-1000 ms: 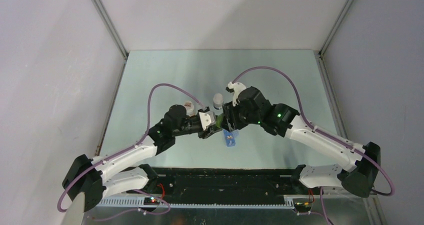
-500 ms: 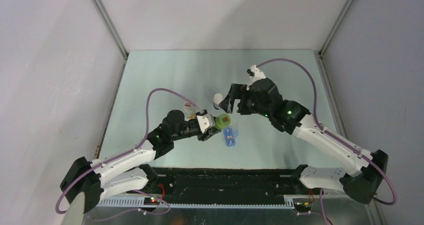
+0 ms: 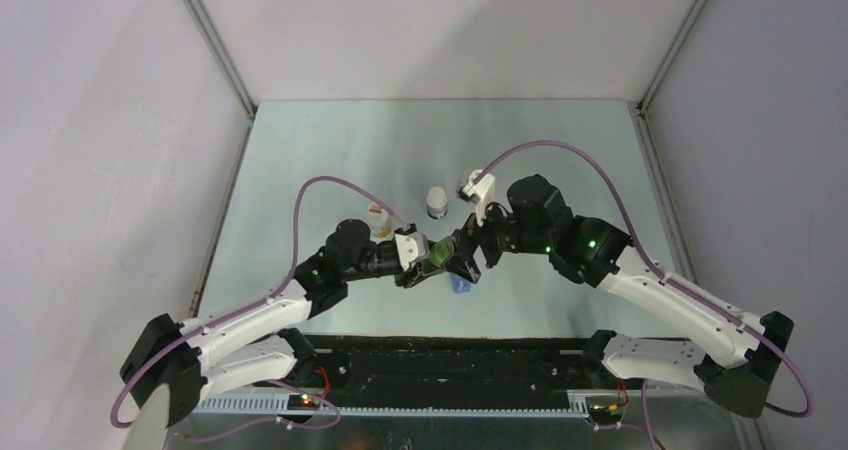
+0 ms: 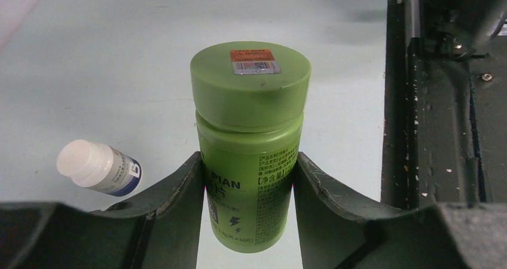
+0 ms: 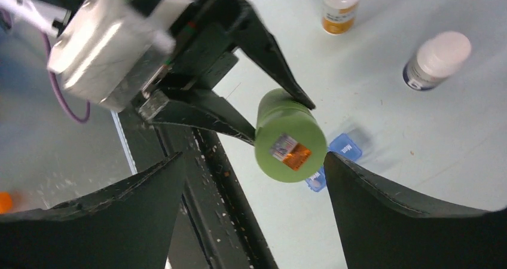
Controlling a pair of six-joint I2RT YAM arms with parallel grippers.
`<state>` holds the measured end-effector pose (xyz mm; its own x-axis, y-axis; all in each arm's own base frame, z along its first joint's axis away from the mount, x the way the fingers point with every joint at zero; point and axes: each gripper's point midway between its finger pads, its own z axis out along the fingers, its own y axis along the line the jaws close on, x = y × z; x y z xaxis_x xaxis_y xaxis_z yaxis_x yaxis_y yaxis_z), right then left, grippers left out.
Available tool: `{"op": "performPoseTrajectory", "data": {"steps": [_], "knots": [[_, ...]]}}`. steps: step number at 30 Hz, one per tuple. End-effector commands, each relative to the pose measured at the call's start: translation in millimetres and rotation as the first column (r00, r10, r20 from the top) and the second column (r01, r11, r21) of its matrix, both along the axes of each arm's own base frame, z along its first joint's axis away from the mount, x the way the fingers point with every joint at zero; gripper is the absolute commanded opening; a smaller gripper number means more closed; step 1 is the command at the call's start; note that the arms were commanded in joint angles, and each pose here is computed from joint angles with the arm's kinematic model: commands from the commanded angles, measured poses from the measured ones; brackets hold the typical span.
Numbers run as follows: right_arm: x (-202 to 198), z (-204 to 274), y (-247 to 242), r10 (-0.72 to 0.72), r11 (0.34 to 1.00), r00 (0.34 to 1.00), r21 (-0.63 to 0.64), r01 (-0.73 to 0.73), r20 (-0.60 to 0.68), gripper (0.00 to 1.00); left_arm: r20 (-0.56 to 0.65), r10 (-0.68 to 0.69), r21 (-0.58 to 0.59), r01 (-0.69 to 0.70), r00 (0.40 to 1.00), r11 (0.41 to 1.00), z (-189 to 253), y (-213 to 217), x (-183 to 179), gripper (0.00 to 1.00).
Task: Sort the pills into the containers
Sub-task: Screw the lid of the pill bottle onto the pill bottle.
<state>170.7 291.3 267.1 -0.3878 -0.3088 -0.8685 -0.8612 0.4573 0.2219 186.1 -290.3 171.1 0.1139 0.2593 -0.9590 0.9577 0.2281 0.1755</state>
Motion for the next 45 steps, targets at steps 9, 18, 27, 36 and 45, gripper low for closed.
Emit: {"op": "performPoseTrajectory", "data": {"steps": [9, 18, 27, 36, 45], "knots": [[5.4, -9.9, 6.6, 0.114, 0.985, 0.981, -0.149, -0.091, 0.154, 0.88, 0.058, -0.081, -0.057, 0.085, 0.995, 0.995, 35.4, -5.8, -11.9, 0.0], [9.1, -23.3, 10.3, 0.118, 0.979, 0.985, -0.181, -0.094, 0.127, 0.71, 0.068, -0.094, -0.064, 0.098, 0.993, 0.993, 39.3, -5.4, -14.9, 0.0], [27.0, -19.1, 23.5, -0.004, 0.994, 0.996, -0.112, 0.014, 0.089, 0.37, 0.093, -0.084, -0.083, 0.092, 0.992, 0.992, 47.5, -5.1, -13.6, 0.0], [48.5, -13.2, 44.0, -0.543, 0.812, 0.76, 0.007, 0.584, -0.357, 0.39, 0.11, 0.02, -0.083, -0.01, 0.994, 0.996, 43.2, -0.6, 5.5, 0.0], [46.4, 17.0, 19.6, -0.478, 0.834, 0.815, 0.121, 0.538, -0.328, 0.81, 0.098, 0.068, -0.067, -0.061, 0.993, 0.996, 32.9, 5.0, 11.1, 0.0]]}}
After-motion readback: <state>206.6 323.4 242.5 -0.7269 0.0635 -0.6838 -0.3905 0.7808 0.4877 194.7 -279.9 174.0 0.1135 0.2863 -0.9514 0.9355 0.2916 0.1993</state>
